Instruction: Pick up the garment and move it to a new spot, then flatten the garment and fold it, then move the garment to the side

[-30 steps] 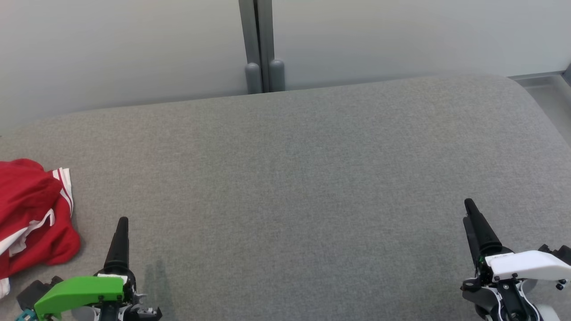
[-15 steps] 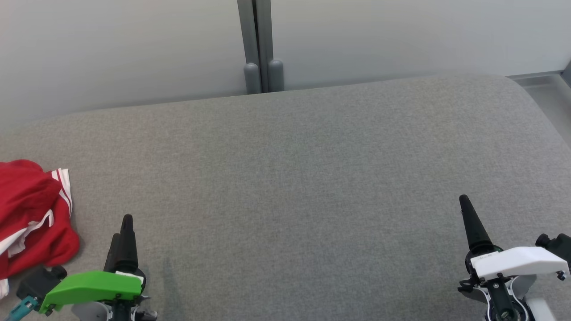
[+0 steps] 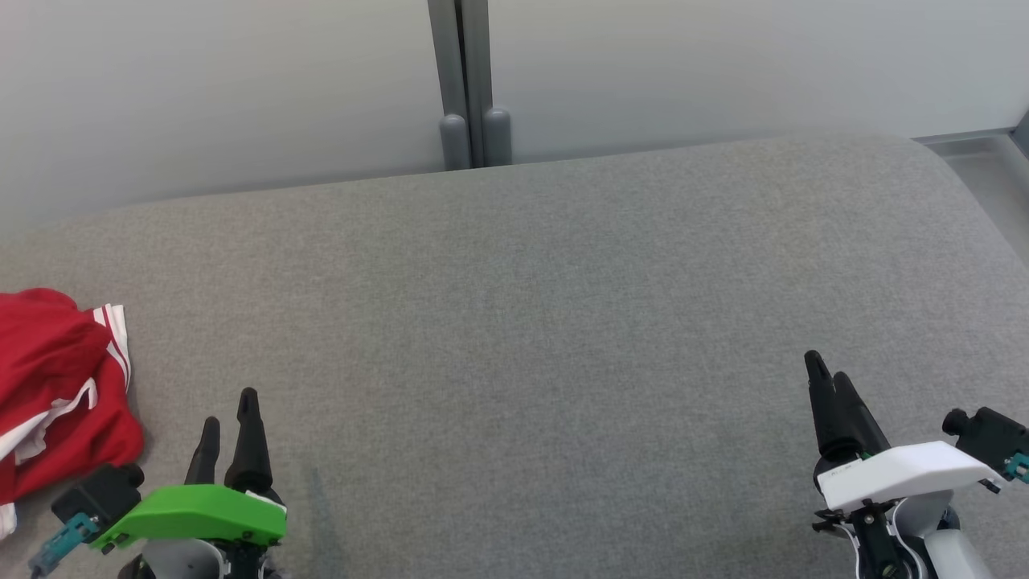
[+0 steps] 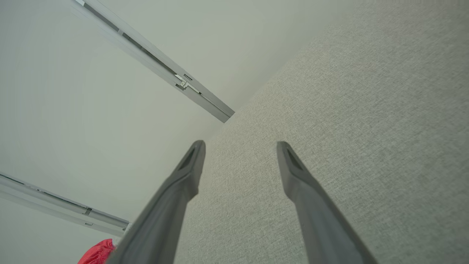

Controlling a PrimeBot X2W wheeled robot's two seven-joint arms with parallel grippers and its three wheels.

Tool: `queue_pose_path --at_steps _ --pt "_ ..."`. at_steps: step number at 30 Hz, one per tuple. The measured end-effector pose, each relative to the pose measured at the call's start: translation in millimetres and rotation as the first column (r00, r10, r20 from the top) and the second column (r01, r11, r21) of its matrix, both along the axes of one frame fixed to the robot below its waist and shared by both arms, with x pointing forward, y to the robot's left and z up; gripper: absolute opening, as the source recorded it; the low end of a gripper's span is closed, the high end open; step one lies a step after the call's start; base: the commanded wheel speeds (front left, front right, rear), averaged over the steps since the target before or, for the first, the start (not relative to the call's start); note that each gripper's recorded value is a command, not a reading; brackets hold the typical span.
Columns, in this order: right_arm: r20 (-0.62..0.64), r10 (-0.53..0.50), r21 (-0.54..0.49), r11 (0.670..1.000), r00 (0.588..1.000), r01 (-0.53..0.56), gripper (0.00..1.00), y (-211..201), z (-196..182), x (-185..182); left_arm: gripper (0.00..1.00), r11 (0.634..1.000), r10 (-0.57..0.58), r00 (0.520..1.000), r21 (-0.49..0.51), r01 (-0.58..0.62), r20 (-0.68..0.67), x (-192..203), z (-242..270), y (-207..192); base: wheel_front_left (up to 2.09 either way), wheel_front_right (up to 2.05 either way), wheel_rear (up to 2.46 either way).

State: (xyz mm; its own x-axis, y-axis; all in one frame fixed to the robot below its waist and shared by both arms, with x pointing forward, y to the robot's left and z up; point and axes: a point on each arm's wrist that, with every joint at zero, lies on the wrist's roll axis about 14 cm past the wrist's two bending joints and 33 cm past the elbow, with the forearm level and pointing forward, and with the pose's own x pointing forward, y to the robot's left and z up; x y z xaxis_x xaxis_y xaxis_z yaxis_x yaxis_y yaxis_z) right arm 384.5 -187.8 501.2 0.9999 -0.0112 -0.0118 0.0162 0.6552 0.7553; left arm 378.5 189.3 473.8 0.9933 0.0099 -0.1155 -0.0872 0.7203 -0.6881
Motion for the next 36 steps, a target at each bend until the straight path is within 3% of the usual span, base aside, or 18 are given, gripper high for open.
queue_pose_path --at_steps 15,36 --pt "0.017 0.009 -0.192 0.981 1.000 -0.006 1.00 2.7 1.8 1.6 1.00 0.978 -0.054 0.998 0.204 0.049 0.023 5.4 5.0 -11.1 0.00 0.00 0.00" --pt "0.062 0.071 -0.427 0.903 0.996 -0.038 1.00 19.8 12.9 12.5 1.00 0.885 -0.126 0.992 0.453 0.104 0.020 6.4 2.2 -22.7 0.00 0.00 0.00"
